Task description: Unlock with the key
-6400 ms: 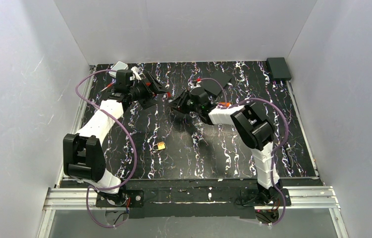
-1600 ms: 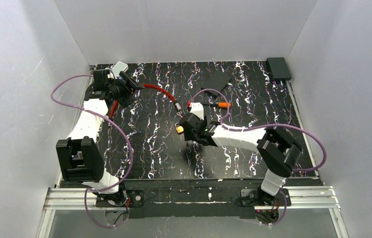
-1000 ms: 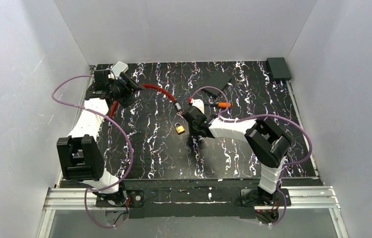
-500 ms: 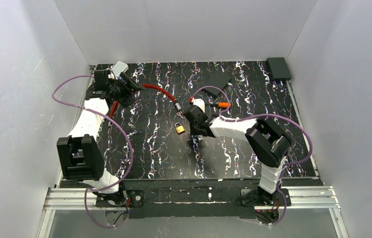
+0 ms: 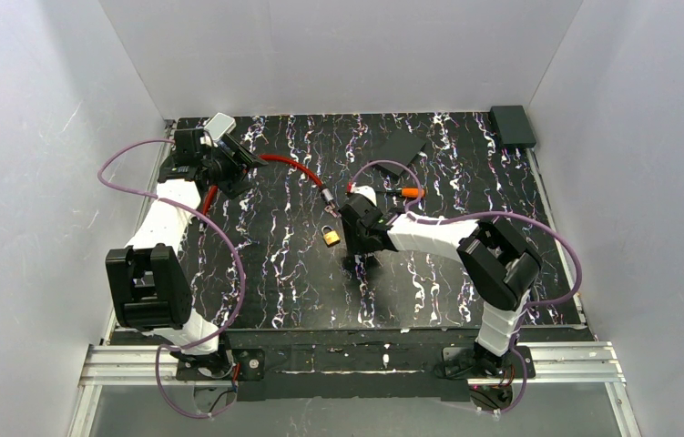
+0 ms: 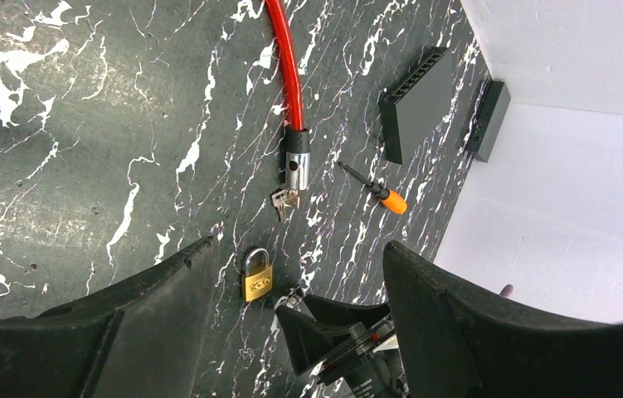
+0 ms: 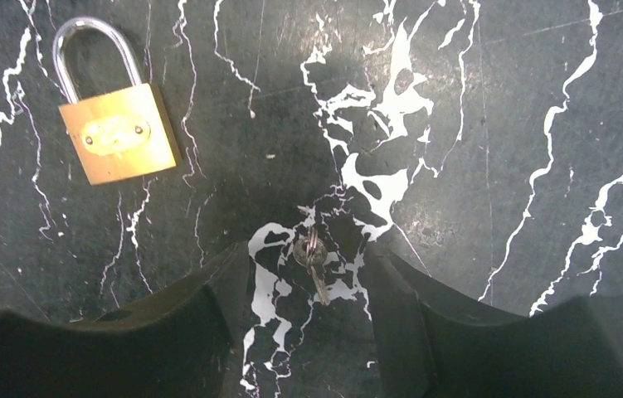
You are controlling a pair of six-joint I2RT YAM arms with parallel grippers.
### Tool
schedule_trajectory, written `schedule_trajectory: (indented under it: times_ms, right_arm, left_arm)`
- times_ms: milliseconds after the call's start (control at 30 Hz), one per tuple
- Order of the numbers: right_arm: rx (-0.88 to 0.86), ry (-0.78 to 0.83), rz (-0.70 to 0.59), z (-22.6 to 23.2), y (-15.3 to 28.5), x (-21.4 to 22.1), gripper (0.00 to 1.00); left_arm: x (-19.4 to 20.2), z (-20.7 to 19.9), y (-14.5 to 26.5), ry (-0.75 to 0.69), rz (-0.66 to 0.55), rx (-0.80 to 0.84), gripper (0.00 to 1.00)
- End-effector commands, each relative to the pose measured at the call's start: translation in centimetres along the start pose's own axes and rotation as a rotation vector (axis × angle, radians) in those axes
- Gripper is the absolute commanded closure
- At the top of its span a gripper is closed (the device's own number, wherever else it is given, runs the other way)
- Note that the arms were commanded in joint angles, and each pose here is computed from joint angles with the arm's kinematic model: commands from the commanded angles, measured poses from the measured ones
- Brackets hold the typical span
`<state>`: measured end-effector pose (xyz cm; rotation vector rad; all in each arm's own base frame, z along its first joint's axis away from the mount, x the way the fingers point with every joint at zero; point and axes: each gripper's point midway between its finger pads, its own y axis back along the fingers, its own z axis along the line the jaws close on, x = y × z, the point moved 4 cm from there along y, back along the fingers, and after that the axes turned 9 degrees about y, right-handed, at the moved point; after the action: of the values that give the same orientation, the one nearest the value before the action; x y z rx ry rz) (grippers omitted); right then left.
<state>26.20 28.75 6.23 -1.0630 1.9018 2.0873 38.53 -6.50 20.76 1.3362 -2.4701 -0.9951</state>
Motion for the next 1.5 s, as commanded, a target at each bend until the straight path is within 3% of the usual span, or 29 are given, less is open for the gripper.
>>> schedule_trajectory:
  times_ms: [0, 533, 800, 1000, 1467]
  right_arm:
    - [-0.035, 0.025, -0.015, 0.2, 1.9, -1.5, 0.40]
    - [-0.013, 0.050, -0.006, 0.5, -0.1, -1.5, 0.68]
    - [-0.012, 0.063, 0.004, 0.4, -0.5, -1.1, 0.99]
    - [-0.052, 0.053, -0.037, 0.8, 0.7, -2.2, 0.99]
    - [-0.163, -0.088, -0.256, 0.4, 7.7, -6.6, 0.99]
  left_arm:
    - [-0.3, -0.8, 0.5, -0.018, -0.006, 0.024, 0.30]
    - [-0.4, -1.1, 0.7, -0.020, -0.010, 0.032, 0.30]
    - [-0.3, -1.0, 0.5, -0.010, 0.001, 0.034, 0.30]
    - [-0.3, -1.0, 0.3, -0.009, 0.006, 0.040, 0.31]
    - [0.9, -3.5, 0.1, -0.070, 0.055, 0.204, 0.33]
